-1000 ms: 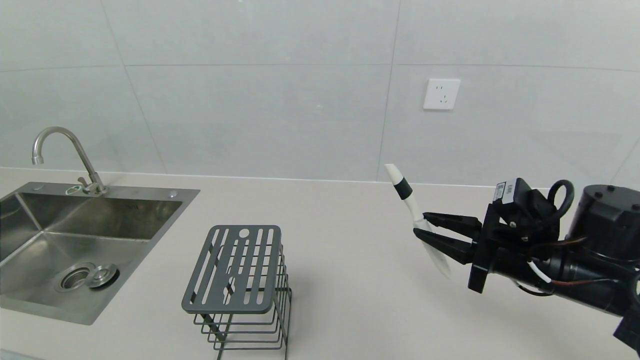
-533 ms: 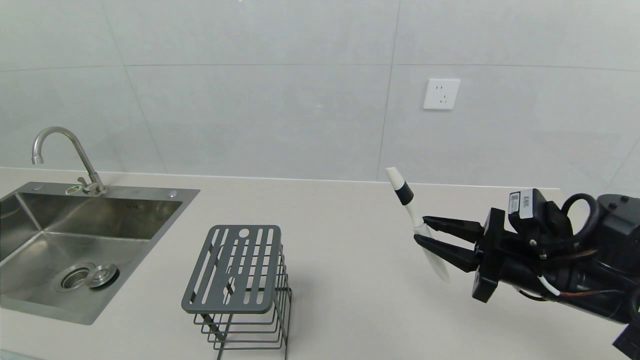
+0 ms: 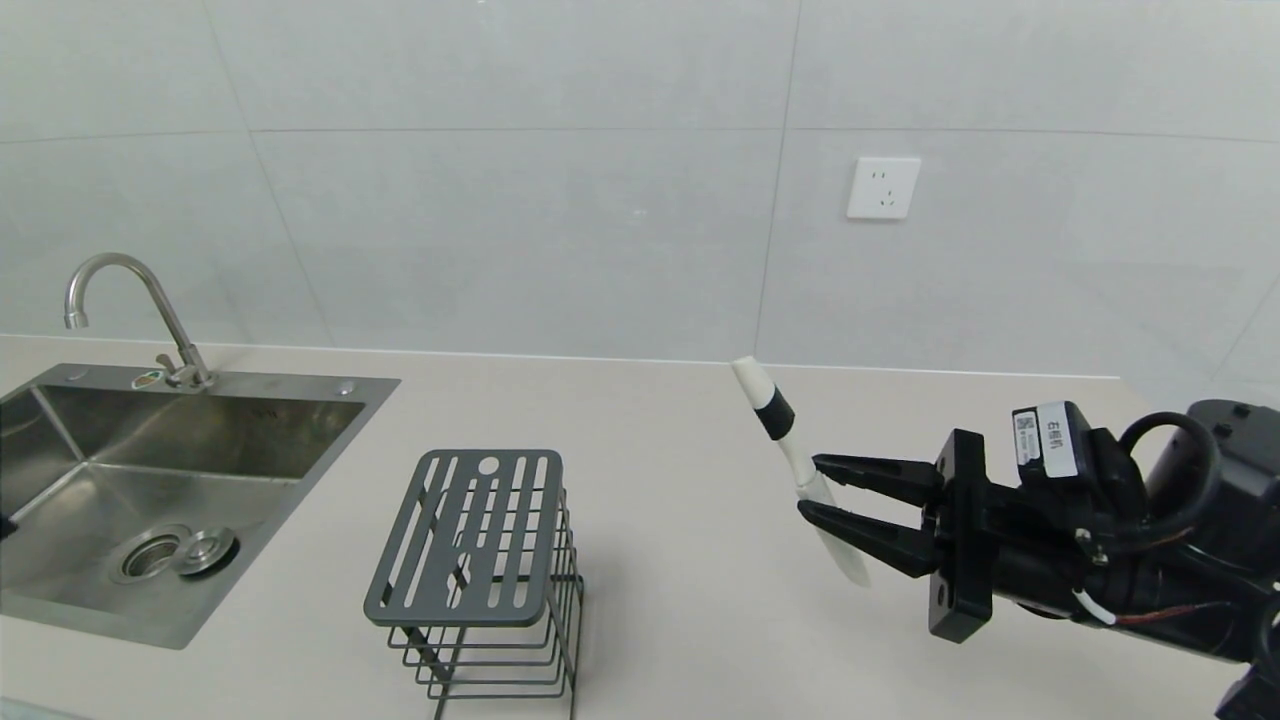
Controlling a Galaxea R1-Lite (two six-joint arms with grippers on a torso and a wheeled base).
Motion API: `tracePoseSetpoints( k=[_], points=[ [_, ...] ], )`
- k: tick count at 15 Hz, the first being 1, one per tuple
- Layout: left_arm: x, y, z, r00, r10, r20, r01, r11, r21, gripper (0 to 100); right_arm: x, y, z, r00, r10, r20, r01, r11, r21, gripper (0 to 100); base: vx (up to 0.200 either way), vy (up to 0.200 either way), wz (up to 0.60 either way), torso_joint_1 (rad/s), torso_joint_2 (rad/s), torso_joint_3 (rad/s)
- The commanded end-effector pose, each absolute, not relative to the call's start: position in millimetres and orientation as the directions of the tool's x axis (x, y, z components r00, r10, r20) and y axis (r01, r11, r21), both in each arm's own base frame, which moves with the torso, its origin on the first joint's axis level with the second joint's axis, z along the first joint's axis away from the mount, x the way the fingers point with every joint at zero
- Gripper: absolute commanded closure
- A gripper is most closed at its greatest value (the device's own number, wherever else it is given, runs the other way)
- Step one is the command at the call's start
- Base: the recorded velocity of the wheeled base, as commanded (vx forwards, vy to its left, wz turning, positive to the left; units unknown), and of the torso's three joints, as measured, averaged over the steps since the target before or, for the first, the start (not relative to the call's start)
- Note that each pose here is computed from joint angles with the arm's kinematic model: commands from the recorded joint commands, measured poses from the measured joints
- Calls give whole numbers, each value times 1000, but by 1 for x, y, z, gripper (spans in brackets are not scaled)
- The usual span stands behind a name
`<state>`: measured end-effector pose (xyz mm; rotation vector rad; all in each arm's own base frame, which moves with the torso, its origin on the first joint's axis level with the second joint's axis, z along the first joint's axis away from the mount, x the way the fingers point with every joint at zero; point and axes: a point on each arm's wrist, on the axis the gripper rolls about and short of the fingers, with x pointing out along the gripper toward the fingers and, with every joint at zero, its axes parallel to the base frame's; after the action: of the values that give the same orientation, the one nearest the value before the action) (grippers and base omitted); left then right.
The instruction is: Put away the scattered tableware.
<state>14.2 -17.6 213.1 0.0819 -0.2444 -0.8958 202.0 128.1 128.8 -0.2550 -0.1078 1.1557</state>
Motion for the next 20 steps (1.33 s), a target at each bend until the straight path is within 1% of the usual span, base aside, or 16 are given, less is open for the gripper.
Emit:
tracePoseSetpoints(
  k=[1,2,4,5,6,7,8,10,11,12,13,17,20],
  points=[
    [62,-28,218,500,-861,90,858,507,85,0,204,131,129,396,917,-45,-892,372,-256,100,0,0,0,0,0,0],
    [82,-36,217,451,-890,73,888,456,68,0,206,135,129,387,921,-42,-895,365,-258,100,0,0,0,0,0,0],
    [107,-49,214,396,-916,65,912,401,90,0,207,139,131,377,926,-26,-895,357,-269,100,0,0,0,0,0,0],
    [129,-62,208,358,-932,51,925,362,116,0,208,140,132,377,926,-20,-893,358,-273,100,0,0,0,0,0,0],
    [137,-68,204,337,-941,44,934,340,108,0,207,141,132,370,929,-18,-895,351,-274,100,0,0,0,0,0,0],
    [149,-82,197,287,-958,21,954,288,81,0,207,143,133,363,932,-13,-897,345,-276,100,0,0,0,0,0,0],
    [155,-89,192,268,-963,4,961,268,72,0,207,145,134,360,933,-7,-896,343,-281,100,0,0,0,0,0,0],
    [164,-104,185,225,-974,6,970,225,93,0,206,154,136,328,945,0,-906,315,-284,100,0,0,0,0,0,0],
    [166,-108,184,231,-973,11,968,231,103,0,206,158,136,318,948,4,-908,306,-286,100,0,0,0,0,0,0],
    [171,-118,182,247,-969,26,962,248,113,0,210,164,139,309,951,17,-908,300,-292,100,0,0,0,0,0,0],
    [174,-123,181,242,-970,30,963,244,113,0,214,167,139,309,951,20,-907,301,-294,100,0,0,0,0,0,0],
    [186,-132,180,242,-968,58,958,248,144,0,217,172,142,298,954,34,-906,294,-304,100,0,0,0,0,0,0],
    [197,-139,179,239,-966,95,955,252,158,0,216,176,145,294,955,48,-904,294,-311,100,0,0,0,0,0,0]
  ],
)
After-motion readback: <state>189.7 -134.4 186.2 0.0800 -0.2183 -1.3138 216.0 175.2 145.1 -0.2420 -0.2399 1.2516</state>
